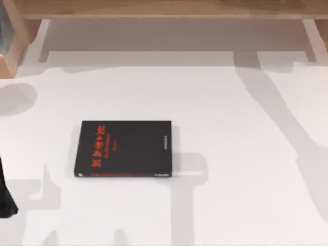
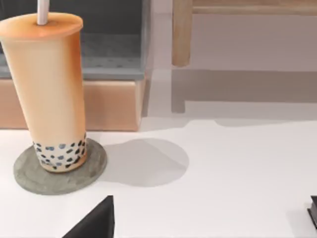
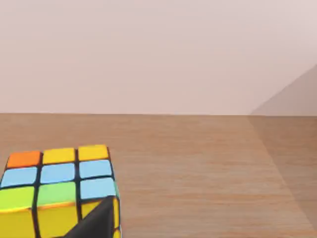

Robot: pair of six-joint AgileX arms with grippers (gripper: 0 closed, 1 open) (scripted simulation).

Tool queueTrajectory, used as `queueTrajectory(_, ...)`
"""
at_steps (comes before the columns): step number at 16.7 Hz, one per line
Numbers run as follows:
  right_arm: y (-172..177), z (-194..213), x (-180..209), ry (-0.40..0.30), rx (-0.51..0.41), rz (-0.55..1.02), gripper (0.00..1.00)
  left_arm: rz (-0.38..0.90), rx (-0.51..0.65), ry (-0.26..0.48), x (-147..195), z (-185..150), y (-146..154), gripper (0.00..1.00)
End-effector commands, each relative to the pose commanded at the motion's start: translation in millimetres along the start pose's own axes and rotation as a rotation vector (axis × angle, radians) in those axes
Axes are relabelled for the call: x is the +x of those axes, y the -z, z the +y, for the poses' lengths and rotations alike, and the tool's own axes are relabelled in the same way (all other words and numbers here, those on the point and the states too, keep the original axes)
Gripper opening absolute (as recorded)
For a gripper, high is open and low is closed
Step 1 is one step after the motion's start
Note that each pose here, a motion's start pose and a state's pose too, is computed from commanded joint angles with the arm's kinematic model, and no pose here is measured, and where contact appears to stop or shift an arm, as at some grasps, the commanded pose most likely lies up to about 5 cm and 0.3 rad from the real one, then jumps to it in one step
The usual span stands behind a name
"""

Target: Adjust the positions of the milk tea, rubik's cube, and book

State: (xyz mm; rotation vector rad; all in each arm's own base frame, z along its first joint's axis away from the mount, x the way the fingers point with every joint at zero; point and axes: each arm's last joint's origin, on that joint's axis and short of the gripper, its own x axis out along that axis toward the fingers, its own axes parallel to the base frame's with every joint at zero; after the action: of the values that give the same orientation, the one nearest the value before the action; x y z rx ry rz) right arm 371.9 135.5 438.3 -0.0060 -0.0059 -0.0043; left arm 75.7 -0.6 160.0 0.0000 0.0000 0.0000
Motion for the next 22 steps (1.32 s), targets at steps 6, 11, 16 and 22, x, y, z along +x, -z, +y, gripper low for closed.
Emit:
queueTrajectory(6, 49, -84, -133, 0.007, -0.020, 0.056, 1.00, 0.000, 0.000, 0.000, 0, 0, 0, 1.00)
queueTrajectory(11, 153, -122, -229, 0.005, -0.016, 0.071, 1.00, 0.000, 0.000, 0.000, 0, 0, 0, 1.00)
queueTrajectory(16, 245, -133, -264, -0.001, -0.001, 0.035, 1.00, 0.000, 0.000, 0.000, 0, 0, 0, 1.00)
queueTrajectory(22, 278, -136, -267, -0.004, 0.006, 0.006, 1.00, 0.000, 0.000, 0.000, 0, 0, 0, 1.00)
